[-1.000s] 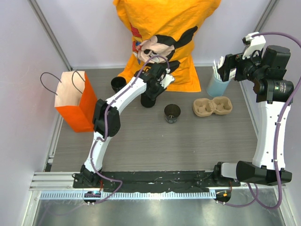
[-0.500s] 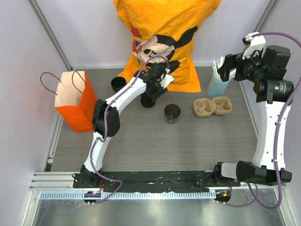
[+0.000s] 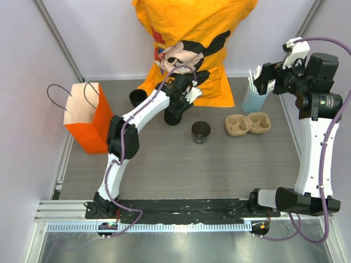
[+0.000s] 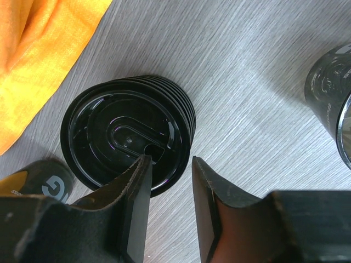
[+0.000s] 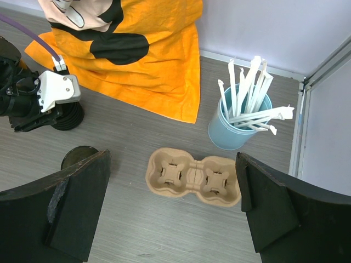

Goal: Pack the takeout coffee

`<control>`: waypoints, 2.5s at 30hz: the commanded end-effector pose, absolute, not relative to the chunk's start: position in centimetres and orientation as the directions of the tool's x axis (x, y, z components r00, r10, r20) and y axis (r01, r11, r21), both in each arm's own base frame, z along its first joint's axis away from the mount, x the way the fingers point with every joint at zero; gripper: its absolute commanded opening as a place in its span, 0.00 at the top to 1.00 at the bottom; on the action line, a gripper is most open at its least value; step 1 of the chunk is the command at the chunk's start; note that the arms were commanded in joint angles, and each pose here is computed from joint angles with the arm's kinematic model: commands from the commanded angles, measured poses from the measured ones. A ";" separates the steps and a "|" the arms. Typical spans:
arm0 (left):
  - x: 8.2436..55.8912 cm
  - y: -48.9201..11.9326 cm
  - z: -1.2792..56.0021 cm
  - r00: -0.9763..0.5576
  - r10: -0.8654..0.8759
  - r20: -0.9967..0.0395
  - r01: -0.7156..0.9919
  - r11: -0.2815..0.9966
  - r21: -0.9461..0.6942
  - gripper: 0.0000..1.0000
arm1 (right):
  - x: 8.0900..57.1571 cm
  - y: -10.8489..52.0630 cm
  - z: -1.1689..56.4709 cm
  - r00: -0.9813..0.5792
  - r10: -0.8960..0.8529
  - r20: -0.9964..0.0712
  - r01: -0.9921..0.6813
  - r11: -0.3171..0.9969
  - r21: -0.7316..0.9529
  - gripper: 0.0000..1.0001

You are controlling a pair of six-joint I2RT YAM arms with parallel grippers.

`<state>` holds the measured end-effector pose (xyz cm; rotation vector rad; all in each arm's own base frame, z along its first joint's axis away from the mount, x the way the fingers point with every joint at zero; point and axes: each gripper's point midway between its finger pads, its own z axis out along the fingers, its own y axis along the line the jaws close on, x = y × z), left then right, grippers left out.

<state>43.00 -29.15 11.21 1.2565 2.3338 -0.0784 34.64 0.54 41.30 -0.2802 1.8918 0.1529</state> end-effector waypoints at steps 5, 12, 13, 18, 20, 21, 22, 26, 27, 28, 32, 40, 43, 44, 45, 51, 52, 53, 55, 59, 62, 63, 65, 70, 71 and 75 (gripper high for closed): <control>43.0 -29.4 13.3 -0.428 0.765 -0.481 0.810 0.561 0.172 0.61 | 34.2 0.7 42.8 -0.269 -0.109 -0.957 -0.266 0.963 -0.035 0.00; 42.9 -29.3 12.6 -0.434 0.771 -0.466 0.814 0.557 0.164 0.61 | 34.1 0.7 42.9 -0.266 -0.110 -0.958 -0.265 0.963 -0.036 0.00; 42.9 -29.3 12.4 -0.435 0.773 -0.462 0.816 0.555 0.163 0.61 | 34.2 0.6 42.8 -0.269 -0.109 -0.957 -0.266 0.963 -0.035 0.00; 42.9 -29.4 12.1 -0.438 0.774 -0.457 0.817 0.555 0.157 0.64 | 34.3 0.7 42.7 -0.272 -0.109 -0.956 -0.269 0.963 -0.033 0.00; 42.8 -29.4 12.1 -0.438 0.774 -0.458 0.818 0.554 0.154 0.64 | 34.2 0.7 42.7 -0.271 -0.107 -0.957 -0.267 0.963 -0.033 0.00; 42.8 -29.4 11.8 -0.440 0.775 -0.453 0.819 0.554 0.152 0.66 | 34.2 0.7 42.7 -0.271 -0.107 -0.957 -0.267 0.963 -0.033 0.00; 42.8 -29.4 12.0 -0.438 0.774 -0.456 0.818 0.554 0.154 0.66 | 34.2 0.7 42.8 -0.269 -0.109 -0.957 -0.267 0.963 -0.035 0.00; 42.7 -29.4 11.7 -0.442 0.777 -0.449 0.821 0.552 0.148 0.66 | 34.2 0.7 42.7 -0.271 -0.109 -0.956 -0.270 0.962 -0.033 0.00; 42.6 -29.3 11.6 -0.444 0.778 -0.445 0.821 0.552 0.147 0.66 | 34.2 0.7 42.7 -0.270 -0.109 -0.957 -0.268 0.963 -0.034 0.00; 42.7 -29.4 11.5 -0.444 0.778 -0.445 0.821 0.552 0.146 0.65 | 34.2 0.7 42.8 -0.269 -0.109 -0.957 -0.268 0.963 -0.034 0.00; 42.7 -29.4 11.1 -0.446 0.780 -0.439 0.822 0.551 0.144 0.62 | 34.1 0.7 42.8 -0.267 -0.109 -0.957 -0.268 0.963 -0.035 0.00; 42.8 -29.4 11.1 -0.447 0.779 -0.440 0.821 0.553 0.145 0.66 | 34.2 0.7 42.7 -0.271 -0.107 -0.957 -0.267 0.963 -0.033 0.00; 42.8 -29.4 11.0 -0.448 0.779 -0.438 0.821 0.553 0.144 0.72 | 34.2 0.7 42.7 -0.270 -0.109 -0.957 -0.269 0.963 -0.034 0.00; 42.8 -29.4 11.0 -0.448 0.779 -0.438 0.821 0.553 0.144 0.74 | 34.2 0.7 42.7 -0.271 -0.107 -0.957 -0.267 0.963 -0.033 0.00; 42.8 -29.5 11.0 -0.449 0.778 -0.440 0.820 0.554 0.144 0.76 | 34.2 0.7 42.7 -0.271 -0.107 -0.957 -0.267 0.963 -0.033 0.00; 42.8 -29.5 11.6 -0.451 0.769 -0.453 0.815 0.562 0.143 0.86 | 34.2 0.7 42.8 -0.269 -0.110 -0.957 -0.268 0.963 -0.035 0.00; 42.9 -29.6 11.8 -0.448 0.767 -0.459 0.813 0.563 0.147 0.86 | 34.2 0.7 42.8 -0.269 -0.109 -0.957 -0.270 0.962 -0.034 0.00; 42.9 -29.5 12.1 -0.449 0.764 -0.464 0.811 0.566 0.149 0.89 | 34.2 0.7 42.9 -0.266 -0.108 -0.958 -0.268 0.963 -0.034 0.00; 43.0 -29.6 12.4 -0.446 0.761 -0.471 0.809 0.568 0.151 0.89 | 34.2 0.7 42.8 -0.269 -0.108 -0.957 -0.269 0.962 -0.032 0.00; 43.1 -29.7 13.5 -0.443 0.748 -0.495 0.801 0.578 0.156 0.91 | 34.2 0.8 42.9 -0.266 -0.108 -0.958 -0.272 0.962 -0.033 0.00; 43.5 -29.7 14.1 -0.440 0.739 -0.511 0.792 0.587 0.168 0.91 | 34.2 0.8 42.8 -0.269 -0.107 -0.957 -0.271 0.962 -0.032 0.00; 43.5 -29.7 14.5 -0.439 0.734 -0.518 0.787 0.592 0.173 0.92 | 34.2 0.8 42.9 -0.267 -0.108 -0.958 -0.272 0.962 -0.033 0.00; 43.8 -29.8 15.1 -0.431 0.727 -0.534 0.781 0.597 0.182 0.92 | 34.2 0.8 42.8 -0.269 -0.106 -0.957 -0.270 0.962 -0.031 0.00; 44.2 -30.0 16.8 -0.423 0.700 -0.576 0.763 0.618 0.191 0.91 | 34.1 0.9 42.9 -0.266 -0.107 -0.958 -0.275 0.961 -0.031 0.00; 44.2 -30.0 17.1 -0.419 0.697 -0.582 0.762 0.619 0.193 0.91 | 34.2 0.9 42.9 -0.266 -0.108 -0.958 -0.276 0.961 -0.031 0.00; 44.6 -29.7 17.9 -0.415 0.692 -0.591 0.743 0.632 0.219 0.91 | 34.1 0.8 42.9 -0.265 -0.108 -0.958 -0.275 0.961 -0.032 0.00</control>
